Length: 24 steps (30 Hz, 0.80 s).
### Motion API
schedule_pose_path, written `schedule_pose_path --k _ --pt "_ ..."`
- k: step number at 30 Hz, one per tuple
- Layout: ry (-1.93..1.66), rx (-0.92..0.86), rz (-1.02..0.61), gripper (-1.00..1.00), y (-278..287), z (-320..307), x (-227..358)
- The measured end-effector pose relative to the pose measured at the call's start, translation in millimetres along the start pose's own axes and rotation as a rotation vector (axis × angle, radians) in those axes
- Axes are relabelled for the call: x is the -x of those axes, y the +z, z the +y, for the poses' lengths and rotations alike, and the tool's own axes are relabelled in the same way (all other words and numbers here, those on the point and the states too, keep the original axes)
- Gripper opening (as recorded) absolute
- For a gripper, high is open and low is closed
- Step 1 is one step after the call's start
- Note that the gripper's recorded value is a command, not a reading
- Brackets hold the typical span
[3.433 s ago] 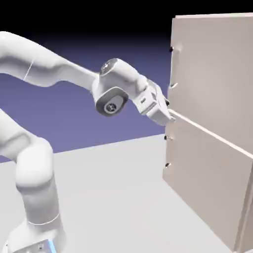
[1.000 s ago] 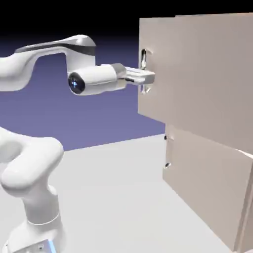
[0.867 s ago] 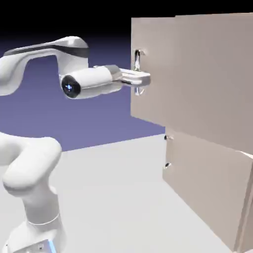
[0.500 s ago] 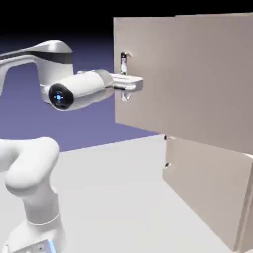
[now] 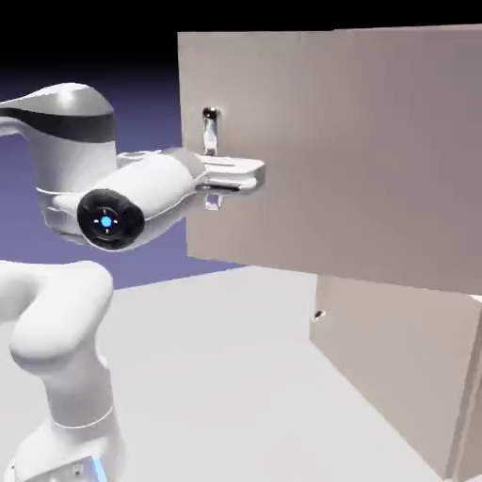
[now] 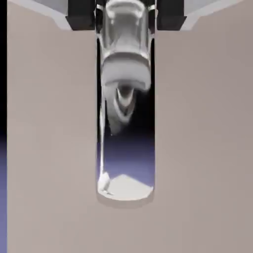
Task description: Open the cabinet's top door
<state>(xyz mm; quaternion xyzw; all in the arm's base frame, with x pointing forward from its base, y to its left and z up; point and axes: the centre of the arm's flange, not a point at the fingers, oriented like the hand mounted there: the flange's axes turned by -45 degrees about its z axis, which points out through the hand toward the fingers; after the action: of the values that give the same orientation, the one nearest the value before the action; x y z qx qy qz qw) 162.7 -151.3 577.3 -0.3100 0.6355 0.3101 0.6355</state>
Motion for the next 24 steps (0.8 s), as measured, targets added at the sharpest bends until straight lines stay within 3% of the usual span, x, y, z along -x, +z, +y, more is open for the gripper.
schedule_pose_path --k 13,24 --pt "0.000 0.302 0.000 -1.00 -119 -63 0" --pt "0.000 0.507 0.000 -1.00 -187 -125 0"
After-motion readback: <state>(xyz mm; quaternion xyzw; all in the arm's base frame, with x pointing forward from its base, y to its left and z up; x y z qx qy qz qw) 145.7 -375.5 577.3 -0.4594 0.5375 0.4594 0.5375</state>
